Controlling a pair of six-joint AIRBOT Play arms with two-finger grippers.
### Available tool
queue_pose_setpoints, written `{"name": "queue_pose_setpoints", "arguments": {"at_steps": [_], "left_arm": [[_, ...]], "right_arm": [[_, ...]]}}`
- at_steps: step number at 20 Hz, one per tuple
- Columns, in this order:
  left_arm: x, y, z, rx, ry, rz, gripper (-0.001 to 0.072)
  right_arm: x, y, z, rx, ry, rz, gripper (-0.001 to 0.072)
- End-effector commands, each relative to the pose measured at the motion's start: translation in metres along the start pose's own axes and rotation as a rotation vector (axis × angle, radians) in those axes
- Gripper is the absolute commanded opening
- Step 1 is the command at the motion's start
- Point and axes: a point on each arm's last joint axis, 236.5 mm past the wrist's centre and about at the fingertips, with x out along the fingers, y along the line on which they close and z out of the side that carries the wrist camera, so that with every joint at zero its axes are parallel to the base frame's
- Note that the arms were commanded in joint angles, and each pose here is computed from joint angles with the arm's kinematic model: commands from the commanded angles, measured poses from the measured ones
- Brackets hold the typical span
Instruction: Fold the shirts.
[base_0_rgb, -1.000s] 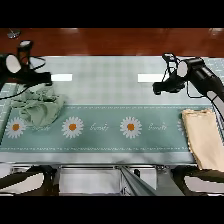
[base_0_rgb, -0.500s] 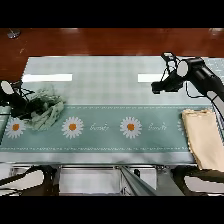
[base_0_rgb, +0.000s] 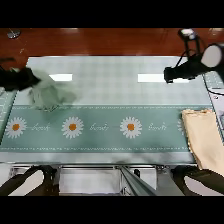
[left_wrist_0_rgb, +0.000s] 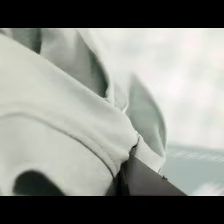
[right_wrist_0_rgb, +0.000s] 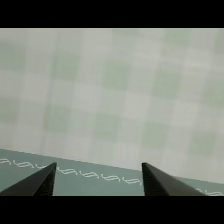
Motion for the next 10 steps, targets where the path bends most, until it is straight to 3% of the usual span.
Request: {"name": "queue_pose_setpoints", "arguments": {"at_steps": [1,6,10], "left_arm": [[-0.105,-0.105,0.049,0.143,-0.301,-0.212,0.0034],[-0.206,-0.227,0.05,0.393,-0.509,-0.417,0.0034],[-0.266,-0.305,0.055,0.447,-0.703,-0.64,0.0033]], "right_arm": [[-0.077,-0.012,0.017,0.003,-0.184,-0.025,0.062],[-0.168,-0.018,0.017,0.037,-0.396,-0.016,0.0619],[-0.203,-0.019,-0.008,0.047,-0.416,-0.005,0.062]]}}
